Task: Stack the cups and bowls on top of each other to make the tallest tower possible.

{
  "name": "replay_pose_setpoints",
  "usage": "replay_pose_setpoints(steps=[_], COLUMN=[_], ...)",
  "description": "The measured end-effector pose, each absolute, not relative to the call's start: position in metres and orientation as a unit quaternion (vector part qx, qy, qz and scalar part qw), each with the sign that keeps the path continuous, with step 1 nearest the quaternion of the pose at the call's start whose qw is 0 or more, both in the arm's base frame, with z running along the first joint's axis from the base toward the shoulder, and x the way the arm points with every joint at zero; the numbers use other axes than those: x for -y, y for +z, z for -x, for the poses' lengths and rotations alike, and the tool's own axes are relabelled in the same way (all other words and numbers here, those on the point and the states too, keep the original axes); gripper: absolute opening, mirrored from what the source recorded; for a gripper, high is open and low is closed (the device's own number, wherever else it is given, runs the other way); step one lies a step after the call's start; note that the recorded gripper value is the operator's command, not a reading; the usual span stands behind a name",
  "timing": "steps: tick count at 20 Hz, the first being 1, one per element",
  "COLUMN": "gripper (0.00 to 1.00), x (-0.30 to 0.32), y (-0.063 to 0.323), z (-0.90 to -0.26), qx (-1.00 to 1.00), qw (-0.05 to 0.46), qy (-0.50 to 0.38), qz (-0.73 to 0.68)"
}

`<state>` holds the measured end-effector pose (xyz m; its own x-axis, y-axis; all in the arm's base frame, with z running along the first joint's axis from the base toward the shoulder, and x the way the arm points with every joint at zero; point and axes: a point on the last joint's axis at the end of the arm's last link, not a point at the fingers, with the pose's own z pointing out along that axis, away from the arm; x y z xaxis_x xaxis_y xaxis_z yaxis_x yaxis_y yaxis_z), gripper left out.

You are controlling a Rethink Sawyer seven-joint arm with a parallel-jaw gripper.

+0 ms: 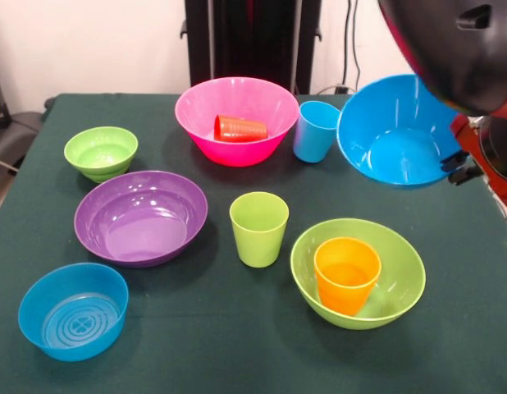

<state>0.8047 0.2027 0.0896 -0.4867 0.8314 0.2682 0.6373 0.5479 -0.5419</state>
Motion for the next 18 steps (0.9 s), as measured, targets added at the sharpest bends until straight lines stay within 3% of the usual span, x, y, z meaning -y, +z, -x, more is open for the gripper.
replay_pose_setpoints(steps=[18], gripper=[0.00], x=[-0.131], y=[0.102], z=[-0.844], qx=[0.863], qw=[0.284], qy=[0.165], qz=[0.384])
